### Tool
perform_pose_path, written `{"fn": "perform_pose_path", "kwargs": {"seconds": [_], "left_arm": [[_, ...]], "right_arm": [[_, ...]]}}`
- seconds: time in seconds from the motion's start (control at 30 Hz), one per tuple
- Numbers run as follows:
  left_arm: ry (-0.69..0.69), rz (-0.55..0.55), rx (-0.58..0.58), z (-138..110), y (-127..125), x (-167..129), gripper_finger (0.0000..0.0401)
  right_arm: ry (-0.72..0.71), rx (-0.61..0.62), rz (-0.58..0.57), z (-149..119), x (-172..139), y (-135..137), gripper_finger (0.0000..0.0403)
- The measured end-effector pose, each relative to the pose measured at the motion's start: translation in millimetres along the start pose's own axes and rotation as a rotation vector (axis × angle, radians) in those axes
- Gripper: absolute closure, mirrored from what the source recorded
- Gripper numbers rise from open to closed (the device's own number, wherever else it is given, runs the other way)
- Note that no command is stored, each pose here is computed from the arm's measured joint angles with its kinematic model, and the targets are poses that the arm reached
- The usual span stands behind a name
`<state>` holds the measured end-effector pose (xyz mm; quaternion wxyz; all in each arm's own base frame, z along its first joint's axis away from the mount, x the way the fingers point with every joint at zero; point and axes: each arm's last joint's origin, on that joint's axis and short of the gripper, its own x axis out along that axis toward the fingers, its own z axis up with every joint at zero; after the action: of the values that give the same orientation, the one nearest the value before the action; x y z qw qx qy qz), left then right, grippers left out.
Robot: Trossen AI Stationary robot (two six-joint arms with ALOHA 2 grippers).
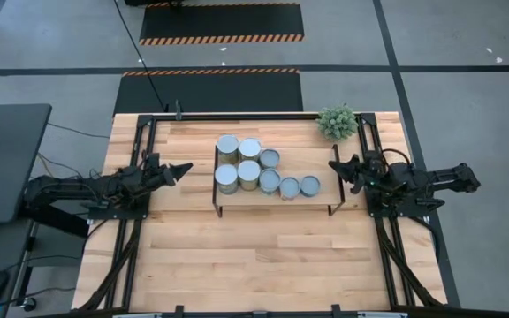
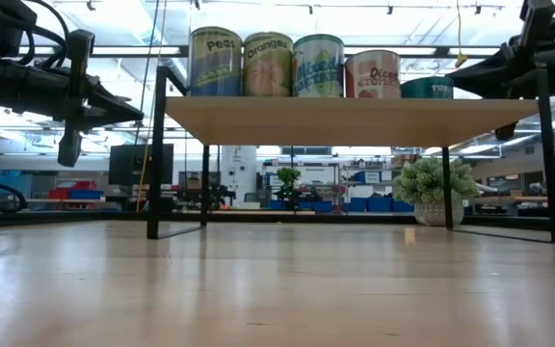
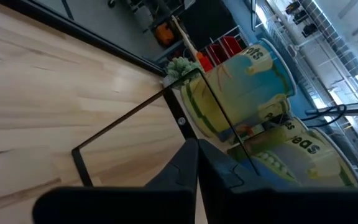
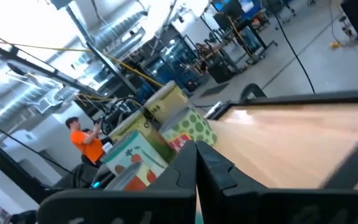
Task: Pick and place cans onto a shelf
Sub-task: Return to Home Position
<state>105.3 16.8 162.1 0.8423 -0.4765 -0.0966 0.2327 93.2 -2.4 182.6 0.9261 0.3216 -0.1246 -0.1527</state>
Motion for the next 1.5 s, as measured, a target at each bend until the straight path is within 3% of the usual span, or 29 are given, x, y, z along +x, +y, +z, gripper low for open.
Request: {"fn": "perform_pose_path", "kwargs": {"seconds": [0.33,0.47,0.6,0.73,0.97,1.3,1.5], "left_arm": [[-0.009,0.034,0.002,-1,3,0,0.039],[-0.008,0.041,0.03,-1,3,0,0.039],[-0.007,0.045,0.053,-1,4,0,0.039],[-0.006,0.047,0.071,-1,4,0,0.039],[0.006,0.046,0.346,-1,4,0,0.039],[0.001,0.053,0.404,-1,4,0,0.039],[0.001,0.053,0.405,-1,4,0,0.039]], "right_arm": [[-0.083,-0.148,0.096,32,-4,21,0.04],[-0.053,-0.217,0.203,41,-7,30,0.04],[0.059,-0.14,0.243,36,-8,30,0.0401],[0.153,-0.062,0.353,33,-9,33,0.0402],[0.449,0.066,0.611,24,-15,38,0.0402],[0.882,0.227,0.633,5,-23,29,0.0402],[1.112,0.219,0.465,-13,-32,12,0.0402]]}}
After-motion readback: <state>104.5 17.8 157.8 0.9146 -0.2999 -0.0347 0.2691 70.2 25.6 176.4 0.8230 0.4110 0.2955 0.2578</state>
